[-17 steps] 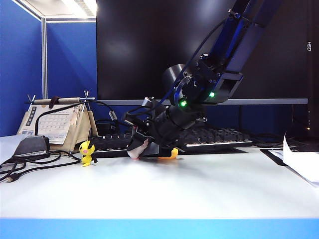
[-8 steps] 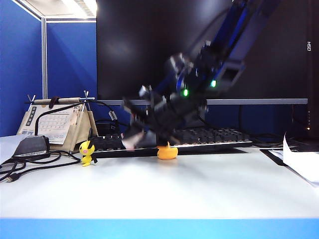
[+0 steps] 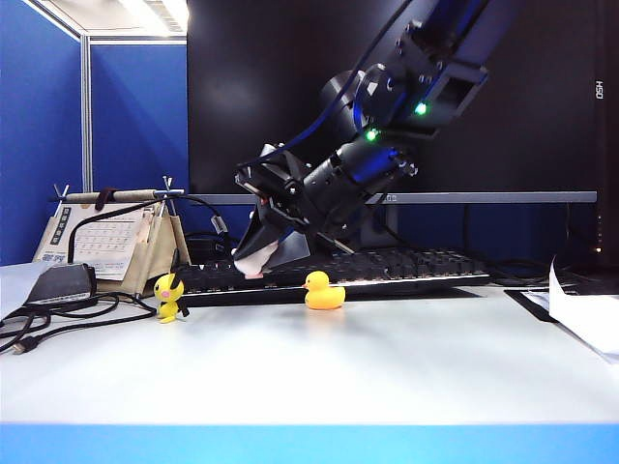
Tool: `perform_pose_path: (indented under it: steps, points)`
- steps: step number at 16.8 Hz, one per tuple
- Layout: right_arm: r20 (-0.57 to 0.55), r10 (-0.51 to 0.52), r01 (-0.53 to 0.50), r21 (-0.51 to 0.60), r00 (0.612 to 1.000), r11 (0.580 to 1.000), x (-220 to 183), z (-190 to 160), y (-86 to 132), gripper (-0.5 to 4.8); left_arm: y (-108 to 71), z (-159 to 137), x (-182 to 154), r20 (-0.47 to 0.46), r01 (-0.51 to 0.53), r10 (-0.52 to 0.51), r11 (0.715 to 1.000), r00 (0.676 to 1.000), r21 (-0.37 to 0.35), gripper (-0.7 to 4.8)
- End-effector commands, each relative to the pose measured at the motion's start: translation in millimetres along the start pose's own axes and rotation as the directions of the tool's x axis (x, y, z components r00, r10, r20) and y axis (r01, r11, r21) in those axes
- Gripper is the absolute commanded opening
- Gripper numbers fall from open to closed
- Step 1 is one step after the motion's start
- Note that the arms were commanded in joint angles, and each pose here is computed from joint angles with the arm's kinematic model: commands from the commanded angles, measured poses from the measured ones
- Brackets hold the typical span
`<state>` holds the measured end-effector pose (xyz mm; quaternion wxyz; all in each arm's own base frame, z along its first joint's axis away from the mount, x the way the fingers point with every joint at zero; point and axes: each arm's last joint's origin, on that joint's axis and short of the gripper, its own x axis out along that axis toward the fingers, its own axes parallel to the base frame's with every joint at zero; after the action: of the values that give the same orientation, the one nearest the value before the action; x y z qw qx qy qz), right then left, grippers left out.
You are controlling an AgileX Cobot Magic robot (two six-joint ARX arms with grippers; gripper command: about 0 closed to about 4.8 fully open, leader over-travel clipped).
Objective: Pick up the doll with a different color than the other dolls and place it near you.
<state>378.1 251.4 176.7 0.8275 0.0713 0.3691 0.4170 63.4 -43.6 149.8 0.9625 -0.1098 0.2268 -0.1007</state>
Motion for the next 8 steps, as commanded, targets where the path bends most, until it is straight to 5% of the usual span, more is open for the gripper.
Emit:
perform_pose_path:
  steps: [1, 8]
  points:
    - [0.041, 0.006, -0.005, -0.035, 0.999, 0.999, -17, -5, 10, 1.21, -0.3, 1, 0, 0.001, 0.003, -0.003, 1.0, 1.0, 0.0, 0.24]
    - [0.032, -0.005, 0.005, -0.003, 0.999, 1.0, -55, -59, 16, 0.93, -0.3, 1, 0, 0.001, 0.003, -0.003, 1.0, 1.0, 0.0, 0.24]
